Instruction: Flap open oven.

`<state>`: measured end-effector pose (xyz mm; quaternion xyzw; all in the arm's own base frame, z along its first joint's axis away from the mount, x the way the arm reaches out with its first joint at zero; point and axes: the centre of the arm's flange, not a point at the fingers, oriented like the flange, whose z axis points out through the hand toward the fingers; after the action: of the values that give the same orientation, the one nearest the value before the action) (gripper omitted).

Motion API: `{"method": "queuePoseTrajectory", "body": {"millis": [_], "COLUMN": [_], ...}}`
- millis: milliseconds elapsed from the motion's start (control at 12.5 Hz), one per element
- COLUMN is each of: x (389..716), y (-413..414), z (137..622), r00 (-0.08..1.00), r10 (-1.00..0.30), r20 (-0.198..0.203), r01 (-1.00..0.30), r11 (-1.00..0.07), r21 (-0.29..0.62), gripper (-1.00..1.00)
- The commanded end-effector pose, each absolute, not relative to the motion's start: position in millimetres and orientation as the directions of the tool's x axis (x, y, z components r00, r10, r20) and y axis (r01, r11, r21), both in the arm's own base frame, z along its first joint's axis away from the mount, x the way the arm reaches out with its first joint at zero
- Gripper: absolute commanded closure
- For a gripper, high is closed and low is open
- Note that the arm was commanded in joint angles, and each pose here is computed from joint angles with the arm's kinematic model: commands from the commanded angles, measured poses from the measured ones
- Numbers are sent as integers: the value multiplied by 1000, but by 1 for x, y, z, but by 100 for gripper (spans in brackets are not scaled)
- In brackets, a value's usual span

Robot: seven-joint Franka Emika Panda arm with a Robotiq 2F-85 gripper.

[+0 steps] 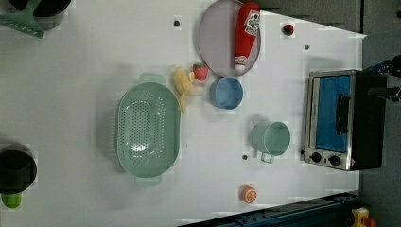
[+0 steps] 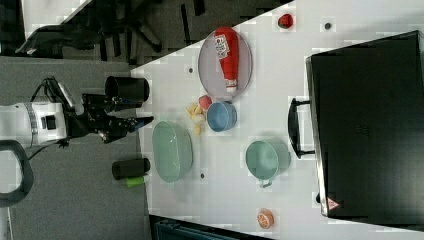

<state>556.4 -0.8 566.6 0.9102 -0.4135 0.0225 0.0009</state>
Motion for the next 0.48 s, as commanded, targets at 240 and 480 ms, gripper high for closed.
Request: {"method": "queuePoseTrajectory", "body": {"millis": [240,480], "x": [402,402], "y": [-42,-41], "z": [612,612], "r00": [502,502], "r10": [-865,-865], "r20": [-11,-11], "r01": [-865,-865], "r11": [-502,-502], "r21": [8,8], "gripper": [-99,-90]}}
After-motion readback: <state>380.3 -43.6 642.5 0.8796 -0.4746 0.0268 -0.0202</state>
